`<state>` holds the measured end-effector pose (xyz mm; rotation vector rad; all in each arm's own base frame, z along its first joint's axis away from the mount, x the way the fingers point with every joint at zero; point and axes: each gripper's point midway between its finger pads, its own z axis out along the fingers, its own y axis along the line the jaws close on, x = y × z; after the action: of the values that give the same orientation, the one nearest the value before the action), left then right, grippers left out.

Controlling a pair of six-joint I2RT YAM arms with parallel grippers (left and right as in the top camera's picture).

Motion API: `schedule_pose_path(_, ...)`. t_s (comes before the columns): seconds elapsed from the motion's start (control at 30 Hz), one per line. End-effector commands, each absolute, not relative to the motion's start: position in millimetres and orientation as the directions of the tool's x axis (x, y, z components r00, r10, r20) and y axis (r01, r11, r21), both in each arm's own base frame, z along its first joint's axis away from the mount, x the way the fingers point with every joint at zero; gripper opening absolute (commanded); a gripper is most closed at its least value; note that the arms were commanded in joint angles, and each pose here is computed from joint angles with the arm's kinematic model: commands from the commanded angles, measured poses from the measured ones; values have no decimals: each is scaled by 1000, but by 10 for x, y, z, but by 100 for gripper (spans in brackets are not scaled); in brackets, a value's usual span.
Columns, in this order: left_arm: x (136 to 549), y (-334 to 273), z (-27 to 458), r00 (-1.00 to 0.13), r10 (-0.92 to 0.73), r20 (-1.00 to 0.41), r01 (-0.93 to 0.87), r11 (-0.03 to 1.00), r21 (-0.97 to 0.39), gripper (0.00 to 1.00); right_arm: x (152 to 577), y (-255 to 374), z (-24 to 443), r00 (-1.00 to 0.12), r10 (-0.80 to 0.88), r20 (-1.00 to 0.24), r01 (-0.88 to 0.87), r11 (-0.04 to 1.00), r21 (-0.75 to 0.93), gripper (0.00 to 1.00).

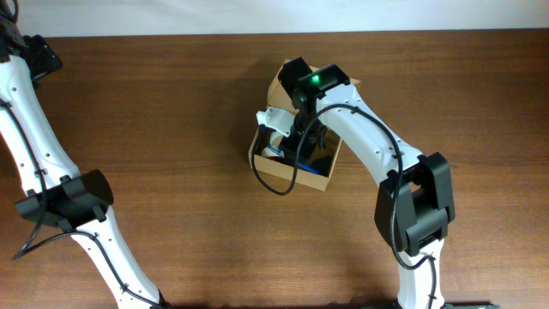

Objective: Pack container
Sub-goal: 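Lower the blue pen into the box and release it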

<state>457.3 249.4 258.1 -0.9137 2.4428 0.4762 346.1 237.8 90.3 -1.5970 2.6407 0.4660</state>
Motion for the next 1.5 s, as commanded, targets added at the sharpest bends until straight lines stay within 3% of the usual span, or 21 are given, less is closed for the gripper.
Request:
schedule_pose_path(0.0, 4545, 2479, 2662, -654, -508, -560, -681, 718, 144, 100, 3382, 2386, 763, -475, -866, -155, -860, 420, 290, 6)
schedule_pose_path(0.57, 4545, 2479, 2662, -654, -508, -560, -681, 718, 144, 100, 3465, 2278, 709, -471, -874, -124, -870, 437, 228, 9)
schedule_pose_path(0.67, 4545, 2479, 2662, -654, -508, -560, -681, 718, 144, 100, 3600, 2231, 690, -515, -848, -122, -852, 492, 177, 9)
schedule_pose_path(1.0, 4545, 2479, 2662, -654, -508, -560, -681, 718, 144, 100, 3786, 2083, 687, -545, -826, -144, -837, 528, 142, 8)
schedule_pose_path(1.47, 4545, 2479, 2662, -654, -508, -560, -681, 718, 144, 100, 3838, 2099, 688, -543, -824, -162, -839, 528, 129, 12)
